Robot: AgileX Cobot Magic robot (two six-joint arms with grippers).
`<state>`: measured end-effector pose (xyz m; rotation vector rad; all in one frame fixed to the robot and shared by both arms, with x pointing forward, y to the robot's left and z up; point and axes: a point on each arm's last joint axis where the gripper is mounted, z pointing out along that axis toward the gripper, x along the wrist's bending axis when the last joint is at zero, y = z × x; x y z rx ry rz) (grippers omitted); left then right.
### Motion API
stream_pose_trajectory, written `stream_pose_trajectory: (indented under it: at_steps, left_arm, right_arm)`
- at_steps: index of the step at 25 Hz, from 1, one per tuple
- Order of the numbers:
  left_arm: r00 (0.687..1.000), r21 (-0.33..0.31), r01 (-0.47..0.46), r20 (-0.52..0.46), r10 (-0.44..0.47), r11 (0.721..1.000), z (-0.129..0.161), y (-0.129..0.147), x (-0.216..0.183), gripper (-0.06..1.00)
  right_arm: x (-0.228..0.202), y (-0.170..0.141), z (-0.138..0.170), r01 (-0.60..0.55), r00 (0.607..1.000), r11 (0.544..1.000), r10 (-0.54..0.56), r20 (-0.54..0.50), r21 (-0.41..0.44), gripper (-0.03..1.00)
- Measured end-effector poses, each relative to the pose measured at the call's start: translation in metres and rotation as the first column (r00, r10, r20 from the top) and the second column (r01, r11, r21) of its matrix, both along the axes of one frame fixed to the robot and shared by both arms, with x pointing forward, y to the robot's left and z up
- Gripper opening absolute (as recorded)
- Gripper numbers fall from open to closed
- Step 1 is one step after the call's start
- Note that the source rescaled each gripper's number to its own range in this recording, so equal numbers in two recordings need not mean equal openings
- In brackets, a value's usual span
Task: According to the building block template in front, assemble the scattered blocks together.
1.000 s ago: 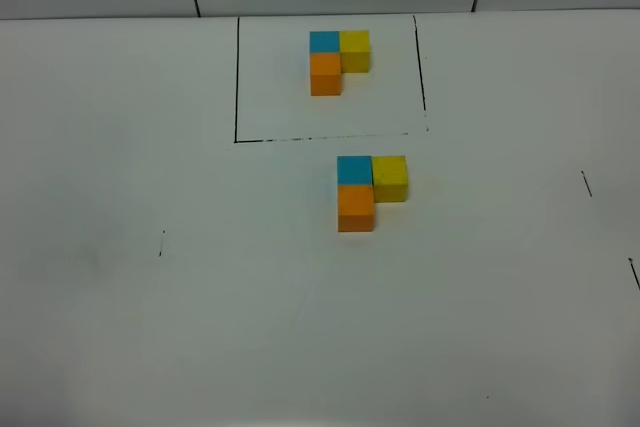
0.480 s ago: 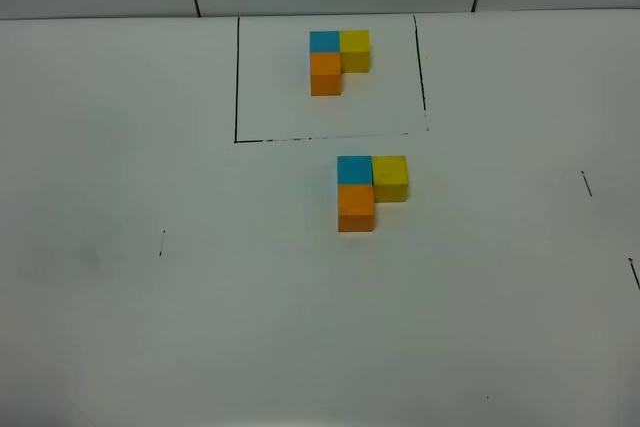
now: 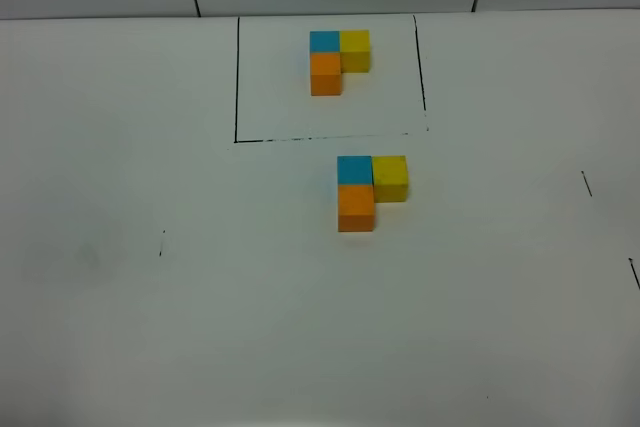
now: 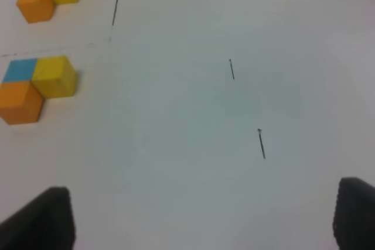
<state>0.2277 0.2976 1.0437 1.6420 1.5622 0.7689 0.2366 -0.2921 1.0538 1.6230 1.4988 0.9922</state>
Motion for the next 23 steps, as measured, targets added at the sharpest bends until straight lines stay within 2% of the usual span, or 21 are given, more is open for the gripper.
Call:
stream_pose_trajectory:
  at_steps: [6, 23]
  left_arm:
    - [1.000, 0.000, 0.000, 0.000, 0.000, 1.000, 0.0000, 0.0000, 0.0000, 0.68]
    - [1.000, 0.000, 0.000, 0.000, 0.000, 1.000, 0.0000, 0.0000, 0.0000, 0.68]
  right_arm:
    - [0.0002, 0.0000, -0.0005, 0.002, 1.000, 1.000, -0.002, -0.002, 0.005, 0.74]
    - [0.0002, 0.0002, -0.0005, 0.001, 1.000, 1.000, -0.001, -0.002, 0.006, 0.74]
